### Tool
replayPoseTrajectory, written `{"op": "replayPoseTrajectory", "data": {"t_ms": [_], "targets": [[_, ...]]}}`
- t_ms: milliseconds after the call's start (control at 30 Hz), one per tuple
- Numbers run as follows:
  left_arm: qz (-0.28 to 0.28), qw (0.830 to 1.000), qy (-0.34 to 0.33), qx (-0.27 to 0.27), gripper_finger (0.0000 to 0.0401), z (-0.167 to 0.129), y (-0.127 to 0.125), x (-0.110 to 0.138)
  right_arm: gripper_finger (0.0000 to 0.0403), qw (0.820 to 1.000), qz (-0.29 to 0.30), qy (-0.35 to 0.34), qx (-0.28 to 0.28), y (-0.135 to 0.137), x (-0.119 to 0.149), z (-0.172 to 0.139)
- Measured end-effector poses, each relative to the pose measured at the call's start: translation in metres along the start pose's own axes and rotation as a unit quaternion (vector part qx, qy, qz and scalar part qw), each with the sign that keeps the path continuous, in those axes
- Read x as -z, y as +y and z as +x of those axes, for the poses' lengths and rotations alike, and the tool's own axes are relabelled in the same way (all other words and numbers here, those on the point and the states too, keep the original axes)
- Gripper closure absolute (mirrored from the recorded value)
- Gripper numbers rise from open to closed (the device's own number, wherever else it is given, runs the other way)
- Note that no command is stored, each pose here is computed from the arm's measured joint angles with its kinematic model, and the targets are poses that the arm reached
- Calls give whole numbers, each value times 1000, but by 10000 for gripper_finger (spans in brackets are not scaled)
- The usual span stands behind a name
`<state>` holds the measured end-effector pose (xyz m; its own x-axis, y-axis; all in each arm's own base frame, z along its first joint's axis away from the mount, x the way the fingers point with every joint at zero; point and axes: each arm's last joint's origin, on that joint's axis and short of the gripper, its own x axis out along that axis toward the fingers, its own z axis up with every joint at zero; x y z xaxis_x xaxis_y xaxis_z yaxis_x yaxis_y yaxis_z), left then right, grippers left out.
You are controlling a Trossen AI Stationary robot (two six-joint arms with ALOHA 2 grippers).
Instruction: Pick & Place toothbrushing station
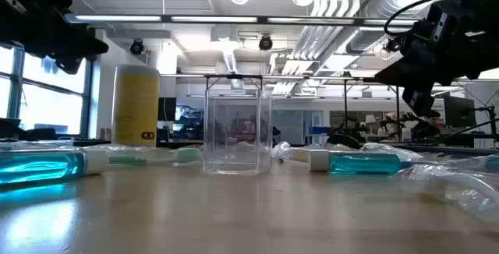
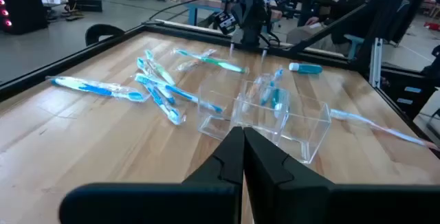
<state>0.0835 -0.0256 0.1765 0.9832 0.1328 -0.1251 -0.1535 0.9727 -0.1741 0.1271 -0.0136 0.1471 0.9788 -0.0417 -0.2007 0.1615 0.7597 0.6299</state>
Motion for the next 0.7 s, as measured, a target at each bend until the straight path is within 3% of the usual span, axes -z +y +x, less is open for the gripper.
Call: {"op": "replayPoseTrajectory", "data": {"t_ms": [167, 500, 700], "targets": [[10, 1000, 0, 0, 401, 0, 0, 0, 400, 999, -40, 0, 0, 0, 0, 0], [27, 1000, 0, 0, 401, 0, 0, 0, 400, 978, -207, 6, 2, -1, 1, 1], [30, 1000, 0, 0, 401, 0, 0, 0, 400, 973, -231, -12, -12, 6, -7, 1]]}}
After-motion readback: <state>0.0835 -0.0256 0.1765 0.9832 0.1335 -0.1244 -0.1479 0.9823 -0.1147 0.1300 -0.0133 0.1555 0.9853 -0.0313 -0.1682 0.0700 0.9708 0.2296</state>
